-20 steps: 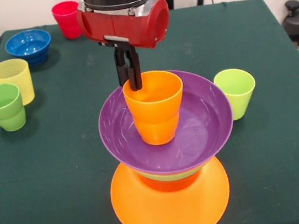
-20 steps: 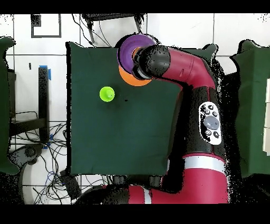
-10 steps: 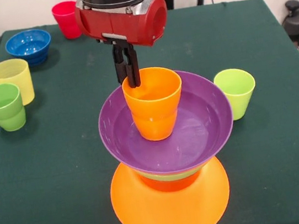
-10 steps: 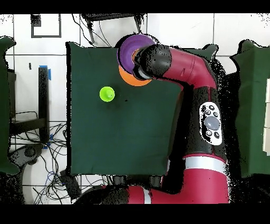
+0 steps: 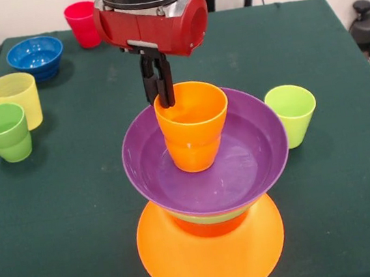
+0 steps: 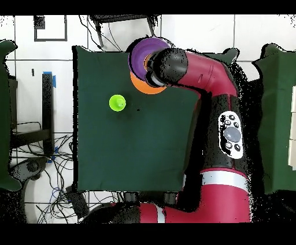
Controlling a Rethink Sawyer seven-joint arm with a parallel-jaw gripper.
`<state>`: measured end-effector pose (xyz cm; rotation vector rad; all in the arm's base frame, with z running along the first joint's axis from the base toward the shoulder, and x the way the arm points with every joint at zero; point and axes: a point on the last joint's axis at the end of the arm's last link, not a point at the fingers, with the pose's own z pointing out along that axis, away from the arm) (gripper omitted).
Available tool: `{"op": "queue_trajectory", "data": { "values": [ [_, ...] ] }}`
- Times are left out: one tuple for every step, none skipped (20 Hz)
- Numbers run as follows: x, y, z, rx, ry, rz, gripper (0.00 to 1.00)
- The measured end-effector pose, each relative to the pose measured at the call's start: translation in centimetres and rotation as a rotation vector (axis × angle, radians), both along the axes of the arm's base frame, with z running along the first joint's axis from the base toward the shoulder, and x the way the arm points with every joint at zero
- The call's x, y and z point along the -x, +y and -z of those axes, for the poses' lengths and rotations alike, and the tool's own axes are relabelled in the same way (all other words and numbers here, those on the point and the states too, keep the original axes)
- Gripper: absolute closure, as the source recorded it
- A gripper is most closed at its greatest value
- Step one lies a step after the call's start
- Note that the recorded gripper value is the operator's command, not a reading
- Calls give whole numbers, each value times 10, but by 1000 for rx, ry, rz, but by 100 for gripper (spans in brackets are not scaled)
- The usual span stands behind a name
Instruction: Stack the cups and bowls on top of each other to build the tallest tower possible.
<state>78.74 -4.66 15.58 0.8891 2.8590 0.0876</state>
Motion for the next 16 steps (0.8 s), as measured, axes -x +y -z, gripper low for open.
{"op": "queue_trajectory", "data": {
  "values": [
    [-1,1,-1,1,-2,-2,100],
    [-2,2,-1,1,-4,-3,100],
    [-2,2,-2,2,-5,-3,100],
    [-2,2,-2,2,-6,-3,100],
    [-3,2,-2,2,-7,-3,100],
    [-4,2,-3,3,-8,-4,100],
    [-5,2,-4,2,-8,-4,100],
    [-5,2,-5,2,-8,-4,100],
    [-6,2,-5,2,-7,-5,100],
    [-6,2,-6,2,-6,-5,100],
    [-7,2,-7,1,-5,-4,100],
    [-7,2,-8,1,-5,-4,100],
    [-9,1,-10,0,-8,-3,100],
    [-11,1,-12,0,-10,-2,100],
    [-11,1,-12,0,-11,-2,100],
    [-12,0,-13,1,-14,-2,100]
  ]
}}
